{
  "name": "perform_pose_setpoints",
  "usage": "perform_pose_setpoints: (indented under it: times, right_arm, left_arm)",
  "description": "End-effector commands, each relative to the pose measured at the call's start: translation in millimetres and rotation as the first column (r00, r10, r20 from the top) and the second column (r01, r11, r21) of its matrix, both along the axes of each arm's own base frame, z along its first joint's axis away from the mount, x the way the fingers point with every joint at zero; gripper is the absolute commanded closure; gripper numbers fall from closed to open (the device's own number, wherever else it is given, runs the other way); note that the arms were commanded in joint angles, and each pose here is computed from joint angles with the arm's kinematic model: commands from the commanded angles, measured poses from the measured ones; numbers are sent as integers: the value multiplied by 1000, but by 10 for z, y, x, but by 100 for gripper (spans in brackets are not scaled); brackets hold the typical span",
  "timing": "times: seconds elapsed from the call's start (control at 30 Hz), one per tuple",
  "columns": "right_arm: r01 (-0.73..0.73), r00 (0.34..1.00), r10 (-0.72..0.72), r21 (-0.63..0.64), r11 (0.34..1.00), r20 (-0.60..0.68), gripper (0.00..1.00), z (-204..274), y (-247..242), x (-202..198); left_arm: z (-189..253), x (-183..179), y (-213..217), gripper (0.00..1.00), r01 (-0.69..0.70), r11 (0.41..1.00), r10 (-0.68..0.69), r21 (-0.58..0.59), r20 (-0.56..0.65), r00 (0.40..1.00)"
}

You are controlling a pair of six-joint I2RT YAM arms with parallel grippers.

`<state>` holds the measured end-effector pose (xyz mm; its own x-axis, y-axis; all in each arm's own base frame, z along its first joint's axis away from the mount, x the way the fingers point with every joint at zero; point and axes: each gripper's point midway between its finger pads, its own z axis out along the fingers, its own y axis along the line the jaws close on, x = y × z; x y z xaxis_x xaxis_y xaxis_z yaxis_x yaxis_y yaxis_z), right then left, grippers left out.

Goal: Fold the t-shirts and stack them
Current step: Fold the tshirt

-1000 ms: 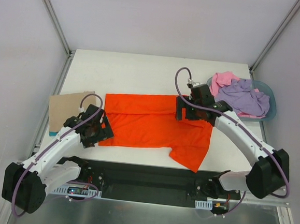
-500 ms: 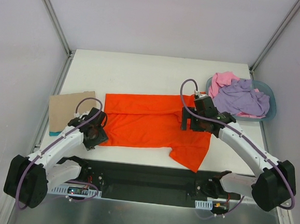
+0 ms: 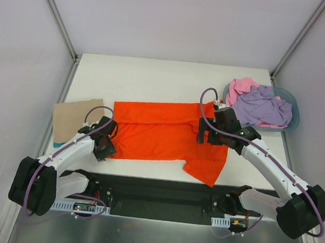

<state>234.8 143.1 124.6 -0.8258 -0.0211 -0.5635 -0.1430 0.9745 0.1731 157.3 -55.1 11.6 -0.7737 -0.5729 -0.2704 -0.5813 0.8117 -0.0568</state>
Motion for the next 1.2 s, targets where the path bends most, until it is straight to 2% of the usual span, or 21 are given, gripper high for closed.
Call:
perform_pose_setpoints:
  times: [0.0,0.03,0.13,0.23,0.33,0.5,0.57,0.63,0.77,0.8,0.97,1.1,1.17]
  right_arm:
    - [0,1000,1,30,1000,-11,3,24,3,-97]
    - [-2,1000,3,31,1000,-15,3,21,0,-112]
    - [-15,1000,16,32,999,-27,3,38,-21,-193]
    - [-19,999,20,24,1000,-47,3,24,-79,-301]
    - [-40,995,43,43,998,-91,3,-32,-89,-470]
    - [-196,969,204,73,978,-136,3,-86,151,-874]
    - [-258,946,262,45,965,-193,3,-169,215,-1096]
    - [-273,926,256,-24,962,-276,3,-335,130,-1258]
    - [-304,885,250,-81,949,-393,0,-616,76,-1559]
    - [-305,880,247,-83,949,-406,7,-651,70,-1589]
    - [-315,861,238,-104,943,-450,14,-823,42,-1671]
    - [-327,870,232,-157,932,-435,25,-906,55,-1555]
    - [-346,857,239,-165,924,-457,26,-968,80,-1549]
  left_arm:
    - [-93,42,13,62,-3,1000,3,-5,7,1000]
    - [-114,26,19,64,-3,1000,3,-5,2,1000]
    - [-144,40,3,77,-6,1000,6,-25,5,1000]
    - [-144,65,-27,100,-2,999,3,-43,15,1000]
    - [-139,65,-35,100,4,999,-2,-49,24,1000]
    - [-110,63,-54,100,6,998,-3,-68,44,999]
    - [-97,59,-78,100,4,996,0,-84,51,999]
    - [-87,61,-87,100,7,996,-2,-89,57,998]
    - [-64,75,-95,100,2,995,5,-98,71,997]
    - [-64,74,-98,100,3,995,4,-99,71,997]
    - [-54,72,-106,100,5,994,3,-105,75,997]
    - [-61,60,-112,100,1,994,7,-110,70,998]
    - [-55,64,-122,100,4,993,4,-115,73,997]
